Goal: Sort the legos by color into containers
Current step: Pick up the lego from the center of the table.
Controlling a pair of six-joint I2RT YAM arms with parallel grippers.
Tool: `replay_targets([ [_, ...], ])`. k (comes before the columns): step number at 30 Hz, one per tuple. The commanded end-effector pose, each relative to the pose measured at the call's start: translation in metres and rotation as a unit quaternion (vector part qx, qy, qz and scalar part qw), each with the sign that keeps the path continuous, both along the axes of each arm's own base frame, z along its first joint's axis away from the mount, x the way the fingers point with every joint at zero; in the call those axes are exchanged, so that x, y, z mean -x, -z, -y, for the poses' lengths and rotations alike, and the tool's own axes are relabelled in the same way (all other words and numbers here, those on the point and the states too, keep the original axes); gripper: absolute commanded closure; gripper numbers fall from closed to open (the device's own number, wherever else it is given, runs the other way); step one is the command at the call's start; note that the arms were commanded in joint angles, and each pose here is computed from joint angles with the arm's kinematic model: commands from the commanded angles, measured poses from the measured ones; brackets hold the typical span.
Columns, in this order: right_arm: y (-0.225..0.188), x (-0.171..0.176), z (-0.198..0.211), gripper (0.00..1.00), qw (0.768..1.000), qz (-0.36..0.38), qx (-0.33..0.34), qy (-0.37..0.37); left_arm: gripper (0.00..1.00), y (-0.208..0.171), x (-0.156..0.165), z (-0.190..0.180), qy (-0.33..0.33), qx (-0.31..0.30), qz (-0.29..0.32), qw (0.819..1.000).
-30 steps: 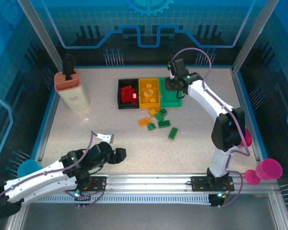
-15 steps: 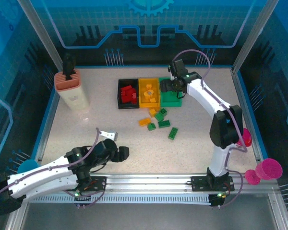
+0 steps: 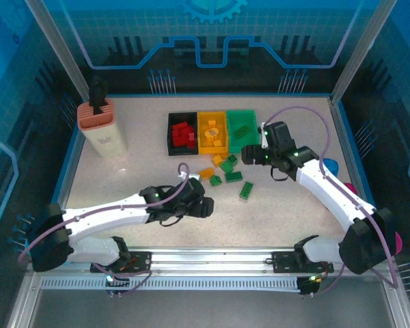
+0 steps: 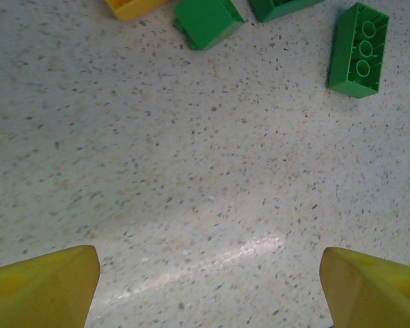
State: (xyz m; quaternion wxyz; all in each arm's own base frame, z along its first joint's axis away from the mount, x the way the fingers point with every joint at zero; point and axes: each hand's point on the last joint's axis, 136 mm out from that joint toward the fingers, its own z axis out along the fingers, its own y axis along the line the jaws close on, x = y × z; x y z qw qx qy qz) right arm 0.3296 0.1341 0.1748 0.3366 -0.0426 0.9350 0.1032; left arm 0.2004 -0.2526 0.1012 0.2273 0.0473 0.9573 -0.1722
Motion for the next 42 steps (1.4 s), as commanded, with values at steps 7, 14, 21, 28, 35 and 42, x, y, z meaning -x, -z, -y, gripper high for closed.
replay_targets([
  [7, 0.035, 0.055, 0.005, 0.15, 0.998, -0.014, -0.059, 0.019, 0.18, 0.018, -0.046, 0.028, -0.023, 0.008, -0.061, 0.998],
  [14, 0.063, 0.080, 0.015, 0.16, 0.997, -0.034, -0.069, 0.031, 0.26, 0.041, -0.070, 0.045, -0.040, -0.010, -0.083, 0.996],
  [21, 0.070, 0.093, 0.023, 0.17, 0.996, -0.032, -0.071, 0.039, 0.33, 0.052, -0.097, 0.044, -0.073, -0.011, -0.097, 0.993],
  [28, 0.078, 0.099, 0.023, 0.17, 0.995, -0.036, -0.082, 0.042, 0.39, 0.065, -0.119, 0.041, -0.085, -0.022, -0.112, 0.990],
  [35, 0.084, 0.102, 0.023, 0.18, 0.995, -0.040, -0.086, 0.042, 0.43, 0.072, -0.132, 0.042, -0.086, -0.029, -0.117, 0.989],
  [42, 0.087, 0.103, 0.025, 0.18, 0.995, -0.040, -0.082, 0.046, 0.57, 0.078, -0.135, 0.036, -0.087, -0.042, -0.126, 0.987],
])
